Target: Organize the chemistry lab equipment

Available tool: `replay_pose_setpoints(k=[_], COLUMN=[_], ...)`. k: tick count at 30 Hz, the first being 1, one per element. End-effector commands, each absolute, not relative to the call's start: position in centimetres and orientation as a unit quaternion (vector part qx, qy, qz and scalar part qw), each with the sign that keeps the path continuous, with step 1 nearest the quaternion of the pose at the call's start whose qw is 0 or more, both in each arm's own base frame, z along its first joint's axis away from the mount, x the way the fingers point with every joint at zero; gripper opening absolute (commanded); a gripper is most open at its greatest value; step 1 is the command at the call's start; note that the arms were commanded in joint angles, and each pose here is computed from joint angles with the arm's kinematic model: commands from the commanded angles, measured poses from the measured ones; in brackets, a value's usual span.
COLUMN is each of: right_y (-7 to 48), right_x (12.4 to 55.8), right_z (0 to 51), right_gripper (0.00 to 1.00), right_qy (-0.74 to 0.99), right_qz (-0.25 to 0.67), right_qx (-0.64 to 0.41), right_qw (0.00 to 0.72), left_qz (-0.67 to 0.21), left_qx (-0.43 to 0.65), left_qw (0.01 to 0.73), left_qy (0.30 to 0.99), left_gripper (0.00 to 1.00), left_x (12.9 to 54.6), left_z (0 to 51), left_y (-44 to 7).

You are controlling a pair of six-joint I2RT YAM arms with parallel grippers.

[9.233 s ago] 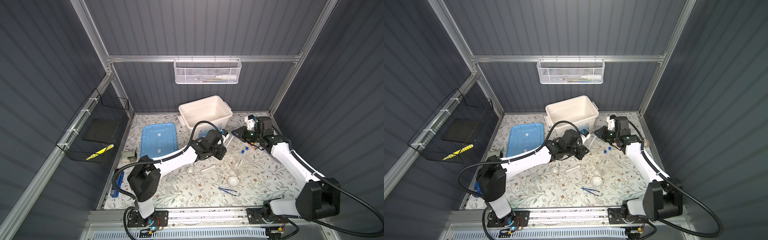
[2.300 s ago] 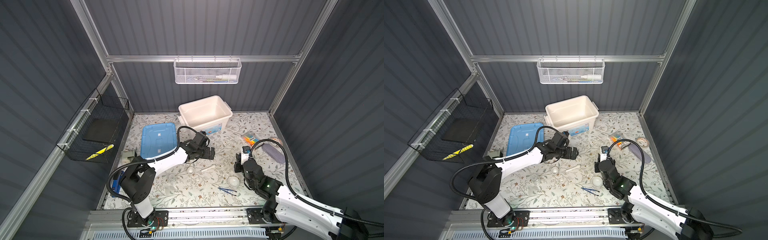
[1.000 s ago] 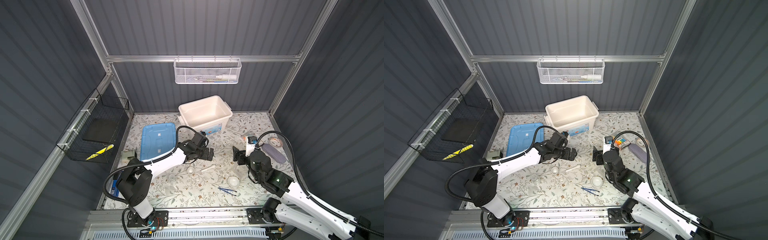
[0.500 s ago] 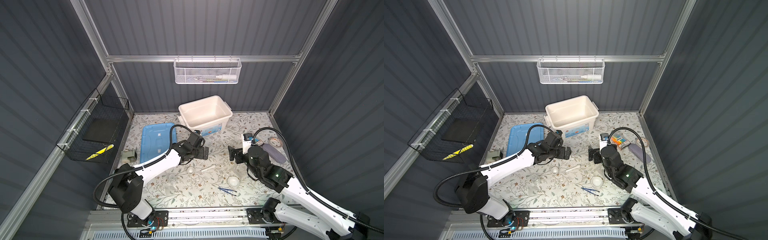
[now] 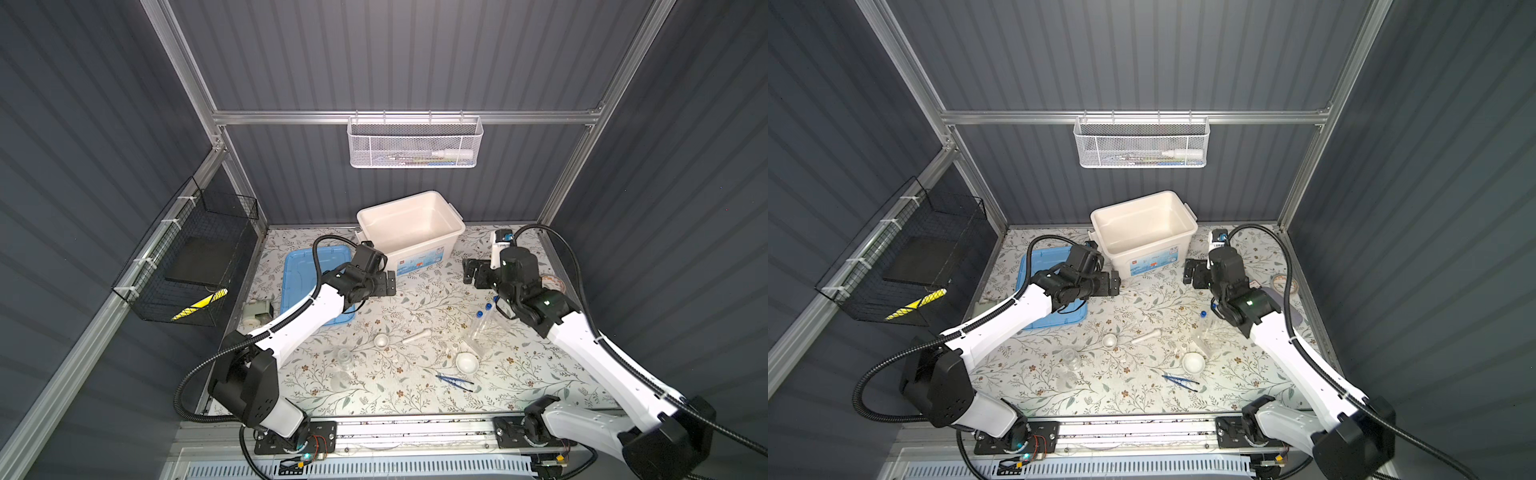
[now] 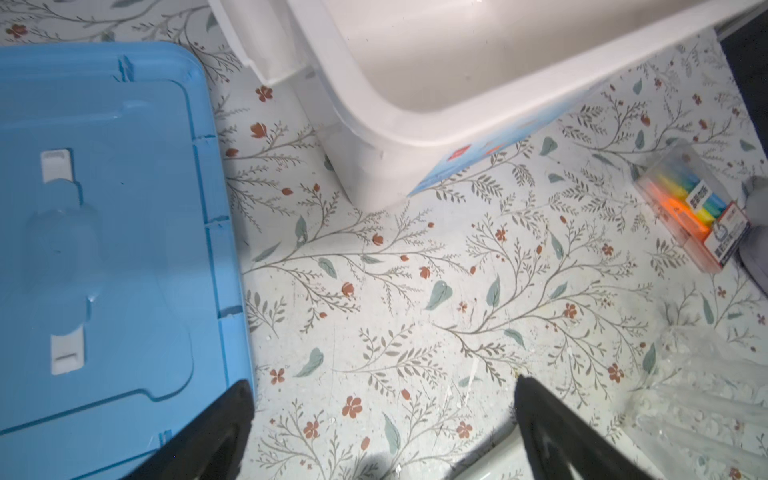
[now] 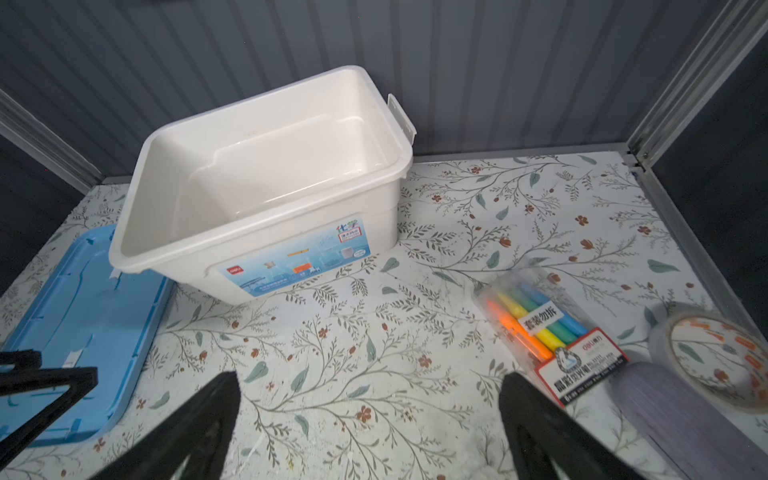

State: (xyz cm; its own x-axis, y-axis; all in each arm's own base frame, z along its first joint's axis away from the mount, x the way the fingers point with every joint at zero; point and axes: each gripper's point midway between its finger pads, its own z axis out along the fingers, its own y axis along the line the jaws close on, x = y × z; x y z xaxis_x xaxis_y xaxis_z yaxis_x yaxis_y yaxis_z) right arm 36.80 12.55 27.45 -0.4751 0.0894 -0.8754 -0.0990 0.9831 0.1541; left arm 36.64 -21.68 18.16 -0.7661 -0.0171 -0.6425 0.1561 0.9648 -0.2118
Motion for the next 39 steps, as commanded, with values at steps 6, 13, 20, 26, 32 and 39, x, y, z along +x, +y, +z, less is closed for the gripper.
replay_pose_setpoints(k=[6, 13, 20, 26, 32, 39], right_y=[12.6, 10.9, 10.9, 11.7, 12.0, 12.9], right_x=[44.1, 50.2, 54.4, 56.9, 58.2, 57.9], right_z=[27.0, 26.1, 23.3, 20.7, 19.2, 18.8], right_gripper=[0.92, 0.85, 0.8, 0.74, 0.71, 0.59], right_qy=[0.876, 0.878, 0.894, 0.907, 0.913, 0.912], right_qz=[0.165, 0.199, 0.228, 0.246, 0.257, 0.279], right_qx=[0.005, 0.035, 0.029, 0.01, -0.003, -0.023], right_qw=[0.452, 0.434, 0.385, 0.342, 0.317, 0.3], left_qz=[-0.169, -0.178, -0.186, -0.187, -0.191, -0.188], left_qx=[0.006, -0.002, -0.017, -0.007, -0.008, -0.013], left_qw=[0.356, 0.363, 0.355, 0.341, 0.335, 0.334], left_qy=[0.919, 0.915, 0.916, 0.921, 0.922, 0.924], left_gripper=[1.0, 1.0, 0.99, 0.93, 0.85, 0.8], left_x=[42.1, 46.1, 49.0, 50.7, 51.5, 51.4], left_z=[21.2, 21.5, 20.0, 18.8, 18.4, 18.2], left_y=[-21.8, -22.1, -21.7, -22.7, -23.2, -22.9])
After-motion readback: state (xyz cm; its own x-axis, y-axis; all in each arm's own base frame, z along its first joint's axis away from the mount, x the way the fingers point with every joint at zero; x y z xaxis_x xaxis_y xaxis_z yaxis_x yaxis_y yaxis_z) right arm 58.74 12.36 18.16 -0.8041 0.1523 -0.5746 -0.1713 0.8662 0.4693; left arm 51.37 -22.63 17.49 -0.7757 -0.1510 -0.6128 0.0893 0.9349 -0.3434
